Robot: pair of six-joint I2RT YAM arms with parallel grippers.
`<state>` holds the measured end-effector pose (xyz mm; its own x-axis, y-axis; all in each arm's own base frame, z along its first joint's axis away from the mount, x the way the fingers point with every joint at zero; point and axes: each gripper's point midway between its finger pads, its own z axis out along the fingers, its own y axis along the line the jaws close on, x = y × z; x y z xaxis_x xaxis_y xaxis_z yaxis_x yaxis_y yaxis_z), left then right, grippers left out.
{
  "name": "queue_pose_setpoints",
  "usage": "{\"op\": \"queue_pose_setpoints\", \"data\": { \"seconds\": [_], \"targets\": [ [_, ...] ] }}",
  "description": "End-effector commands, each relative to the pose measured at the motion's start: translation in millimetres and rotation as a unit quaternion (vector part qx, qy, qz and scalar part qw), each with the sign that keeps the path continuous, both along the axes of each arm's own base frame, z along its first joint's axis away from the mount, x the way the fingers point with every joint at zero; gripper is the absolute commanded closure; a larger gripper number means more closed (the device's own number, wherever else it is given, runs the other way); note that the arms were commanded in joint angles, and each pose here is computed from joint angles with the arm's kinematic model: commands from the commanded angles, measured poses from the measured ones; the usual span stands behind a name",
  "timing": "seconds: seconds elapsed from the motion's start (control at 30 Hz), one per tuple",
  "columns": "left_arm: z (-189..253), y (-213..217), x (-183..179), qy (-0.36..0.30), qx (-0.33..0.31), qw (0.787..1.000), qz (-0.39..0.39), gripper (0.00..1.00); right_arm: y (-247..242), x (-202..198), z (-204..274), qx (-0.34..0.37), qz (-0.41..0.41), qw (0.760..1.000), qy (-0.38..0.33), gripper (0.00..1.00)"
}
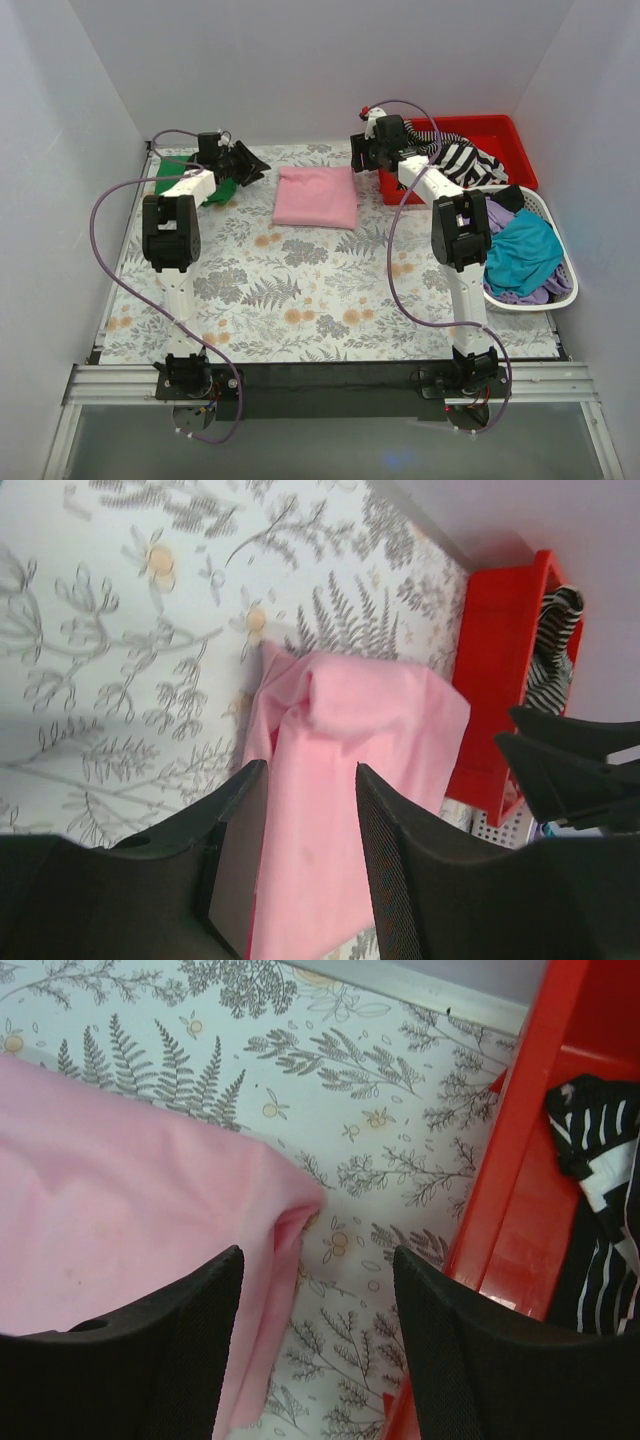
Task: Fold and stack the t-shirts
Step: Fold the tshirt
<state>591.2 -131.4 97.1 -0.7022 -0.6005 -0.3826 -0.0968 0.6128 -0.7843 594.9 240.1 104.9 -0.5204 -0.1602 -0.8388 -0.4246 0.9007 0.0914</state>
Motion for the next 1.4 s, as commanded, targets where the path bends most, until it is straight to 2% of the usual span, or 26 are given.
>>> {"op": "queue_pose_setpoints", "data": {
  "seconds": [0.0,0.2,0.7,0.93,1.0,1.07,1.1,1.27,1.37],
  "targets": [
    [-4.4,-10.7,-30.1,0.024,0.002,0.999,-0.026,0.6,2.8,-21.2,8.9,0.011,0.022,0.999,0.022,0.32],
    [-23.4,-22.9,-59.0,0.048,-0.004,0.998,-0.043,0.61,12.8,-54.8,-9.3,0.017,0.065,0.996,0.064,0.32],
    [-19.7,-31.3,-69.5,0.046,0.002,0.997,-0.059,0.61,6.5,-83.0,-54.3,-0.008,0.043,0.991,0.126,0.32],
    [-30.2,-34.2,-76.2,0.059,0.008,0.996,-0.066,0.61,13.8,-99.2,-63.7,0.009,0.062,0.986,0.154,0.34],
    [-32.8,-34.5,-78.5,0.061,0.009,0.996,-0.067,0.61,16.9,-101.1,-65.3,0.02,0.07,0.985,0.159,0.39],
    [-35.0,-37.3,-81.3,0.066,0.008,0.995,-0.071,0.62,24.0,-103.1,-65.5,0.032,0.084,0.982,0.165,0.51],
    [-35.8,-37.6,-82.4,0.067,0.007,0.995,-0.072,0.66,29.3,-107.4,-65.5,0.044,0.098,0.979,0.172,0.56],
    [-37.6,-39.0,-91.0,0.076,0.004,0.994,-0.073,0.75,40.5,-117.8,-65.6,0.076,0.117,0.972,0.191,0.74],
    [-33.2,-38.6,-104.1,0.085,-0.001,0.994,-0.068,0.85,42.7,-134.3,-67.6,0.091,0.133,0.965,0.208,0.8]
  ]
}}
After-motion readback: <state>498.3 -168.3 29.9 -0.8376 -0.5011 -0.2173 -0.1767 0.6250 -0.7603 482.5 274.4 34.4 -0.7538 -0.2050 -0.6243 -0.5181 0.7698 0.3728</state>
